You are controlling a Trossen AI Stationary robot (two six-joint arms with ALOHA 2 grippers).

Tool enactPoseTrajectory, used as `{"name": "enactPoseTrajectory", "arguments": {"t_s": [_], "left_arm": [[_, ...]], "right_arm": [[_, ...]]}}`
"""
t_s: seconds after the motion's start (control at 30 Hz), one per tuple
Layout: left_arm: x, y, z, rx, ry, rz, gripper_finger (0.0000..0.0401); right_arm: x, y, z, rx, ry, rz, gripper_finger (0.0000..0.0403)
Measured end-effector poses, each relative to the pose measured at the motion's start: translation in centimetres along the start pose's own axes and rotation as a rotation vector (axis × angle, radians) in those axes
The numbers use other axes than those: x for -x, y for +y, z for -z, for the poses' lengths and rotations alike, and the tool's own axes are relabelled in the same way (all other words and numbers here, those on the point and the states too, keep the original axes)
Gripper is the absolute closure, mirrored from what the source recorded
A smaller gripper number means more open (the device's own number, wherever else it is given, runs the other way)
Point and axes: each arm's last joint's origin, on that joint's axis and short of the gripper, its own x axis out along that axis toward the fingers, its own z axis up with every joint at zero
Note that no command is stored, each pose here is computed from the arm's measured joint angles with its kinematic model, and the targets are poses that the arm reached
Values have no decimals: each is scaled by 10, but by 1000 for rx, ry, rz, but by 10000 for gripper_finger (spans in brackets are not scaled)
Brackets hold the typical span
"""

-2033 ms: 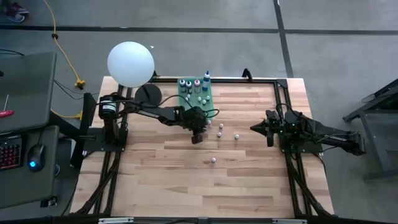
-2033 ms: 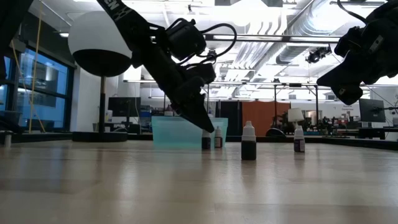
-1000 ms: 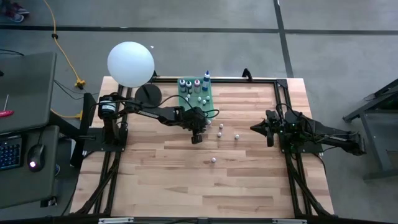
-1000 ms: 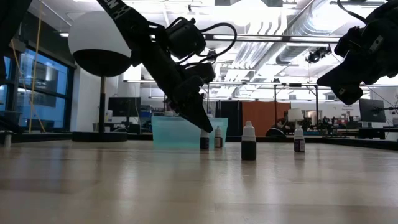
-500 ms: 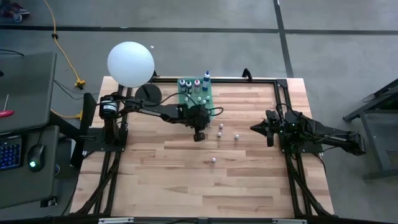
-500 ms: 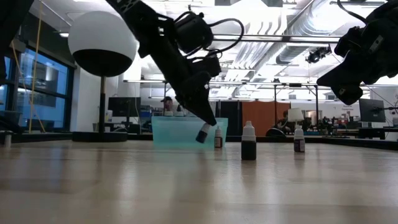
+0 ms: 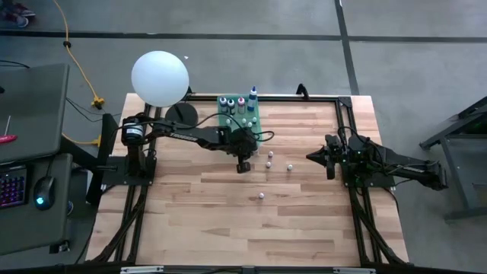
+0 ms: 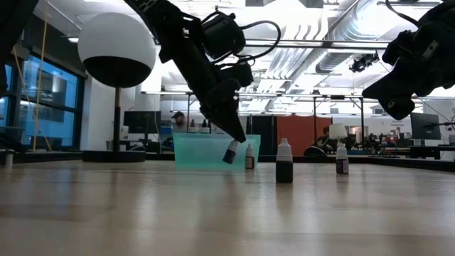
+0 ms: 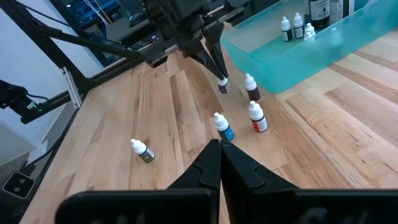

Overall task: Pick & Place food coloring
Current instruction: Put the small purple food coloring bottle into the blue bin

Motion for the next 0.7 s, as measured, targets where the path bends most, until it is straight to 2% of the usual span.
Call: {"name": "enactPoseTrajectory", "arguments": {"t_s": [0.7], "left_arm": [[11,0,-6,2,-28,-2,400]], "right_arm": [[0,0,0,1,0,0,402]]}}
